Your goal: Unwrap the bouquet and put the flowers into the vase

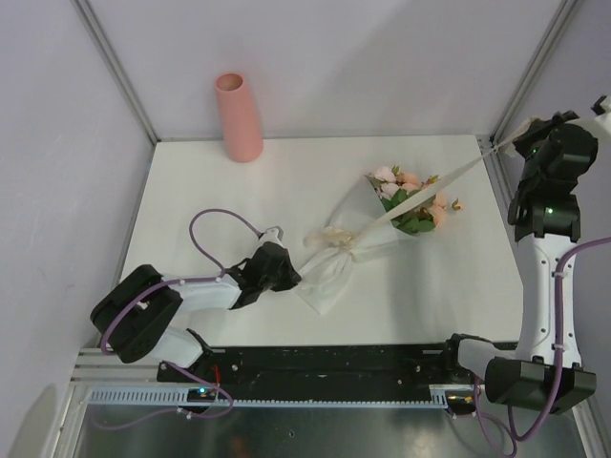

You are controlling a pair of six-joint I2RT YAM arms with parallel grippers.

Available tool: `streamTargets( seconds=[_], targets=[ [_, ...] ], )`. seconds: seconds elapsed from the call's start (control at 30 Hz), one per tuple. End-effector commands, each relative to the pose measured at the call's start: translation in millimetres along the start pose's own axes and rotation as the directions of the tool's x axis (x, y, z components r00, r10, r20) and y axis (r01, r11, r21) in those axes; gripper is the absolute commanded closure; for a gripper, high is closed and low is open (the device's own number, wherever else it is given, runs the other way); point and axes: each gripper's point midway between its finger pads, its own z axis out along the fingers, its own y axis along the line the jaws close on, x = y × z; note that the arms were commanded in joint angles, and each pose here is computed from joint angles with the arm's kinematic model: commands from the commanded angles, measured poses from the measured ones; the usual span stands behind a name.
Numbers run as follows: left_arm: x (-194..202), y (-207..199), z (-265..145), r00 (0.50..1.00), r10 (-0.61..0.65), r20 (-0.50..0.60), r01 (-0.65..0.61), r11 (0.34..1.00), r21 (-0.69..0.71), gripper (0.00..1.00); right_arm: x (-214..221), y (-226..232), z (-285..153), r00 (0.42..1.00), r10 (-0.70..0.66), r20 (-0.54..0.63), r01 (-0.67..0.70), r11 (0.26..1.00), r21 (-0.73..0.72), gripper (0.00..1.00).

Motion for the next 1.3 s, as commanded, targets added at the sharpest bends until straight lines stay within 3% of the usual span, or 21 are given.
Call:
streamTargets(
  seconds=[0.0, 0.17, 0.33, 0.47, 0.57, 0.77, 0.87, 1.0, 1.07, 1.17, 1.27],
  targets=[
    [1, 15, 3, 0.999, 0.034, 0.003, -0.033, 0.997, -0.074, 1.0, -51, 24, -4, 0.992, 0.026, 0.125, -0.019, 0.998, -0.062, 1.0],
    [-2, 13, 3, 0.999, 0.036, 0.014, -0.035, 0.997, -0.073, 1.0, -21, 34, 1, 0.999, 0.002, 0.054, 0.003, 0.997, -0.083, 1.0],
    [-6, 2, 2, 0.999, 0.05, 0.013, -0.05, 0.998, -0.036, 1.0, 45, 53, -20, 0.989, -0.054, -0.141, 0.025, 0.98, -0.198, 1.0],
    [-10, -6, -1, 0.999, 0.049, 0.018, -0.049, 0.999, -0.005, 1.0, 114, 69, -77, 0.912, -0.089, -0.401, -0.044, 0.949, -0.311, 1.0],
    [-11, -13, -5, 0.999, 0.048, 0.019, -0.049, 0.998, 0.025, 1.0, 173, 58, -116, 0.845, -0.118, -0.522, -0.069, 0.944, -0.324, 1.0],
    [-23, -29, -12, 0.997, 0.051, 0.05, -0.055, 0.996, 0.076, 0.97, 280, -37, -159, 0.716, -0.024, -0.698, -0.034, 0.997, -0.069, 1.0],
    [-27, -38, -16, 0.998, 0.044, 0.05, -0.049, 0.993, 0.108, 0.91, 289, -47, -166, 0.702, -0.002, -0.712, -0.05, 0.997, -0.052, 0.81],
    [-26, -48, -19, 0.999, 0.04, 0.03, -0.044, 0.988, 0.15, 0.8, 282, -26, -171, 0.688, 0.005, -0.726, -0.134, 0.984, -0.12, 0.53],
    [-25, -47, -20, 0.999, 0.032, 0.029, -0.036, 0.988, 0.149, 0.73, 283, -15, -175, 0.678, 0.027, -0.735, -0.173, 0.977, -0.124, 0.48],
    [-25, -49, -23, 0.999, 0.025, 0.029, -0.03, 0.987, 0.158, 0.54, 290, 4, -174, 0.667, 0.045, -0.744, -0.219, 0.966, -0.138, 0.43],
    [-30, -54, -26, 0.999, 0.034, 0.037, -0.04, 0.985, 0.167, 0.45, 303, 30, -176, 0.636, 0.053, -0.77, -0.278, 0.946, -0.165, 0.41]
  ],
)
